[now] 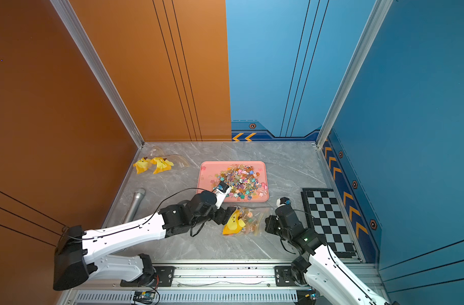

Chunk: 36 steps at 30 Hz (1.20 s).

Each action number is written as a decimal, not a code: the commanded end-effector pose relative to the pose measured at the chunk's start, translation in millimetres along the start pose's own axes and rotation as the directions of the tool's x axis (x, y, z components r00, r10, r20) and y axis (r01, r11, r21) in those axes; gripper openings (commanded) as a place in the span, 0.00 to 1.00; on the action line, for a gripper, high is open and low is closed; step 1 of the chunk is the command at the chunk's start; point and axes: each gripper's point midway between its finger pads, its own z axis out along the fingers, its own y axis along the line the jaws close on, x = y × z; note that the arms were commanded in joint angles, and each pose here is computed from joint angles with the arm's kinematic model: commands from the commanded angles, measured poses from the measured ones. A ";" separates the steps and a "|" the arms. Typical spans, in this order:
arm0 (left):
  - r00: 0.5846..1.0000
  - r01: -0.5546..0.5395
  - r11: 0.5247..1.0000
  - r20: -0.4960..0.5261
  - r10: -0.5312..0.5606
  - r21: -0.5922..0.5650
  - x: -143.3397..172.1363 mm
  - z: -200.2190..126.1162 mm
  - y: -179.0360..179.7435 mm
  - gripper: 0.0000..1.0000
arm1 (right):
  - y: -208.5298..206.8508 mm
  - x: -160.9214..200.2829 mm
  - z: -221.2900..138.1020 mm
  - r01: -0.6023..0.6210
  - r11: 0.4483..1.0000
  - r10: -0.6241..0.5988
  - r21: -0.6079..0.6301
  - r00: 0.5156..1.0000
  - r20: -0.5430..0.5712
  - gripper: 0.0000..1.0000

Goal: Pour candies out of the ziploc bag
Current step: Open the ziploc bag at the center of the board, then pick up the ziploc bag from the center of the board.

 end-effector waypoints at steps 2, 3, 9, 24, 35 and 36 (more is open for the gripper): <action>0.992 0.119 0.991 0.037 -0.121 0.054 -2.8 -4.3 7.7 0.84 | -0.4 -9.8 -14.3 0.017 1.000 -0.018 0.020 1.000 0.015 0.29; 0.990 0.139 0.989 0.028 -0.141 0.051 0.7 -2.6 11.9 0.84 | 1.1 -12.2 -17.6 0.019 1.000 -0.020 0.017 1.000 0.021 0.32; 0.973 0.232 0.971 -0.026 -0.231 0.063 24.9 13.1 20.6 0.85 | 17.2 -20.2 -29.9 0.025 0.998 -0.023 -0.051 0.999 0.036 0.44; 0.927 0.364 0.927 -0.131 -0.352 0.090 66.5 47.9 28.8 0.94 | 21.2 -19.2 -32.1 -0.011 0.995 0.013 -0.094 1.000 0.022 0.49; 0.898 0.398 0.910 -0.250 -0.362 0.113 94.4 66.5 19.3 0.94 | 5.9 3.2 -18.7 -0.041 0.998 0.036 -0.049 0.995 -0.095 0.49; 0.896 0.400 0.910 -0.256 -0.362 0.114 96.4 66.9 18.6 0.93 | 4.4 4.9 -17.8 -0.044 0.998 0.040 -0.045 0.994 -0.103 0.49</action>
